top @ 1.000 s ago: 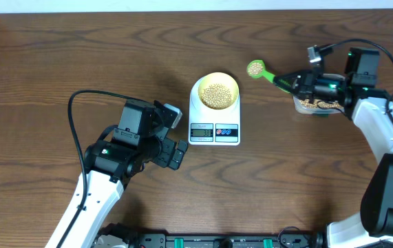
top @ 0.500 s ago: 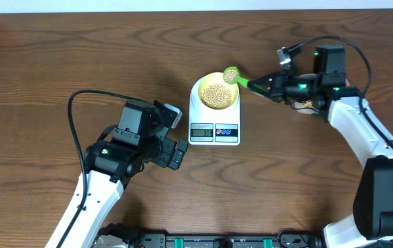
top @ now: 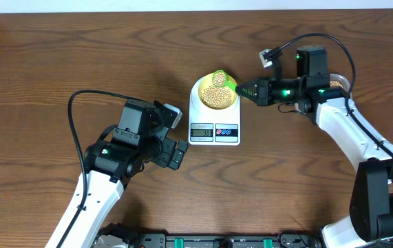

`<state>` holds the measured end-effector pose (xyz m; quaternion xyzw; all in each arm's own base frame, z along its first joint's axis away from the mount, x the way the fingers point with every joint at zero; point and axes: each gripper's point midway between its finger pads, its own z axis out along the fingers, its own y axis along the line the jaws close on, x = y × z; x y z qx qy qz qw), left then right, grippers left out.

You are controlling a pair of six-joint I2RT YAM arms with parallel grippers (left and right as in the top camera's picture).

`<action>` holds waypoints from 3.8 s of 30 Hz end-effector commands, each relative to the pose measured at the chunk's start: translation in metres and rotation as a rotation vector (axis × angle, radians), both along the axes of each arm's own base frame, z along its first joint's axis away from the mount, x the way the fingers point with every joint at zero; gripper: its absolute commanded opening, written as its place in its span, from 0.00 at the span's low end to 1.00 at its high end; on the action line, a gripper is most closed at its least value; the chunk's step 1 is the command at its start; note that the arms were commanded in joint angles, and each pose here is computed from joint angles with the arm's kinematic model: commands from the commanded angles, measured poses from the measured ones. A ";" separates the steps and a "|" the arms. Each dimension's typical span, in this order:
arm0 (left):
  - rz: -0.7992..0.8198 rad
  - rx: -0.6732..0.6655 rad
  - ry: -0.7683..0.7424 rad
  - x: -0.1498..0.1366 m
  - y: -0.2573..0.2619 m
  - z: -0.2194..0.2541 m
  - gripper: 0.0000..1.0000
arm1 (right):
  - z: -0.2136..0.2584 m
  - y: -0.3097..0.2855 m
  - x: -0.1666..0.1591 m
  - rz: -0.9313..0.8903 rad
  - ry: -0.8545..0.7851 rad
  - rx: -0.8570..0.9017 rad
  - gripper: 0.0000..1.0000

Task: Scoop item into bowl and weigh 50g on scale
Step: 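Lift the filled scoop and carry it left over the yellow bowl, then tilt the scoop slowly with the right gripper, trickling soybeans into the bowl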

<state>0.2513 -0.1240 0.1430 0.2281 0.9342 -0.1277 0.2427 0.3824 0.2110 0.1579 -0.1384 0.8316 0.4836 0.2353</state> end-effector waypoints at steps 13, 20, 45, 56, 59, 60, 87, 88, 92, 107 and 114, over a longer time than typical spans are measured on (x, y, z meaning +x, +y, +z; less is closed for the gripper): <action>0.011 0.004 0.001 0.001 0.002 -0.001 0.98 | -0.018 -0.003 0.012 0.038 -0.233 -0.195 0.01; 0.011 0.004 0.001 0.001 0.002 -0.001 0.98 | -0.024 0.000 0.012 0.033 -0.257 -0.259 0.01; 0.011 0.004 0.001 0.001 0.002 -0.001 0.98 | -0.025 0.000 0.009 0.039 -0.280 -0.326 0.01; 0.011 0.004 0.001 0.001 0.002 -0.001 0.98 | -0.023 0.000 0.009 0.044 -0.283 -0.330 0.01; 0.011 0.004 0.001 0.001 0.002 -0.001 0.98 | -0.025 0.000 0.007 0.067 -0.302 -0.344 0.01; 0.011 0.004 0.001 0.001 0.002 -0.001 0.98 | -0.025 -0.001 0.007 0.070 -0.306 -0.346 0.01; 0.011 0.004 0.001 0.001 0.002 -0.001 0.98 | -0.011 -0.008 0.016 0.050 -0.377 -0.413 0.01; 0.011 0.004 0.001 0.001 0.002 -0.001 0.98 | -0.011 -0.008 0.016 0.049 -0.375 -0.412 0.01; 0.011 0.004 0.001 0.001 0.002 -0.001 0.98 | -0.010 -0.007 0.015 0.043 -0.356 -0.394 0.01; 0.011 0.004 0.001 0.001 0.002 -0.001 0.98 | -0.009 -0.006 0.014 0.047 -0.356 -0.390 0.01; 0.011 0.004 0.001 0.001 0.002 -0.001 0.98 | -0.009 -0.006 0.014 0.059 -0.376 -0.398 0.01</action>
